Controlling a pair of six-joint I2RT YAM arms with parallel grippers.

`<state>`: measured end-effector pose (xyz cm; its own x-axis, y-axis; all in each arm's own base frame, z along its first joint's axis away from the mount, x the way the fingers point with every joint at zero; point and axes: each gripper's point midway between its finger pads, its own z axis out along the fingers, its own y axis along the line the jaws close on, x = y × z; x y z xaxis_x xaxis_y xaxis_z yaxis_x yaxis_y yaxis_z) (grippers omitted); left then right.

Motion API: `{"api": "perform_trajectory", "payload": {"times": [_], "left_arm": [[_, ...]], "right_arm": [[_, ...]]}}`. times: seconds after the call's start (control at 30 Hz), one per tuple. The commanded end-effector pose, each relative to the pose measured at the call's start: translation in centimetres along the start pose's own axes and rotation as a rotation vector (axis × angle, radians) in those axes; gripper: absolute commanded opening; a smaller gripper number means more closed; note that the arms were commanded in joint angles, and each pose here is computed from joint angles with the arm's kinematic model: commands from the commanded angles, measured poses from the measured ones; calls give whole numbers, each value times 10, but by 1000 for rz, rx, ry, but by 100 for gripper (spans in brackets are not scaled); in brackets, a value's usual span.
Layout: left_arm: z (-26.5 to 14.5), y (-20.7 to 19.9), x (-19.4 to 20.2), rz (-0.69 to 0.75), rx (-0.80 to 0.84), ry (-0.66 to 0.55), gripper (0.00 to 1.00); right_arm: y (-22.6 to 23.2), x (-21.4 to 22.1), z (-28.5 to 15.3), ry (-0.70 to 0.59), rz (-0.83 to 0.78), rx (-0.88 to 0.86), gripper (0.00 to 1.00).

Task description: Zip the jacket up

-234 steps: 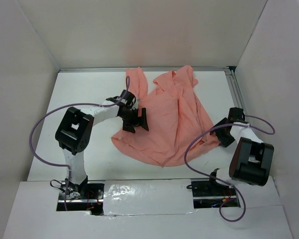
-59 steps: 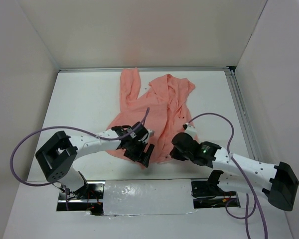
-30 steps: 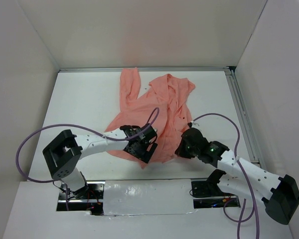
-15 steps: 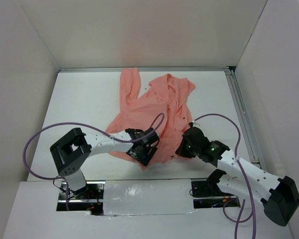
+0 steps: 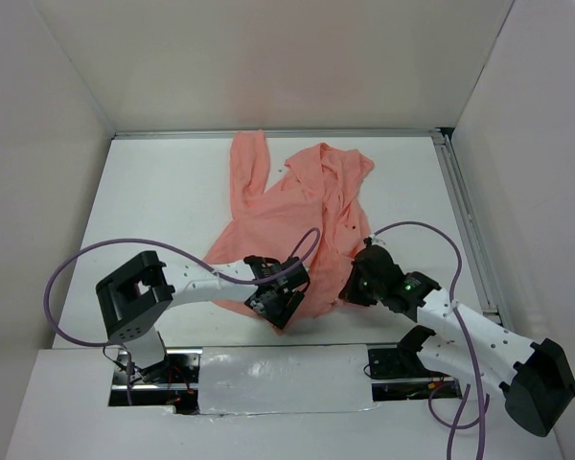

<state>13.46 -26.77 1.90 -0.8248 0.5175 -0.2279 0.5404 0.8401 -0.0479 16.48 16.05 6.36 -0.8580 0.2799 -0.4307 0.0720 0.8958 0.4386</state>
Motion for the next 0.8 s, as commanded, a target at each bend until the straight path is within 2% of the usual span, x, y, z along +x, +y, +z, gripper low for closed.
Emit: {"api": "perform_trajectory", "payload": {"times": [0.0, 0.47, 0.7, 0.77], "left_arm": [[-5, -5, 5, -1, 15, 11, 77], [-8, -15, 8, -61, -17, 37, 76], [11, -17, 11, -85, -44, 82, 69], [14, -14, 13, -90, -66, 97, 62]], "right_arm": [[2, -5, 3, -24, -3, -22, 0], [-3, -1, 7, -19, 12, -9, 0], [-6, 0, 6, -25, 22, -6, 0], [-8, 0, 6, -27, 25, -5, 0]]}}
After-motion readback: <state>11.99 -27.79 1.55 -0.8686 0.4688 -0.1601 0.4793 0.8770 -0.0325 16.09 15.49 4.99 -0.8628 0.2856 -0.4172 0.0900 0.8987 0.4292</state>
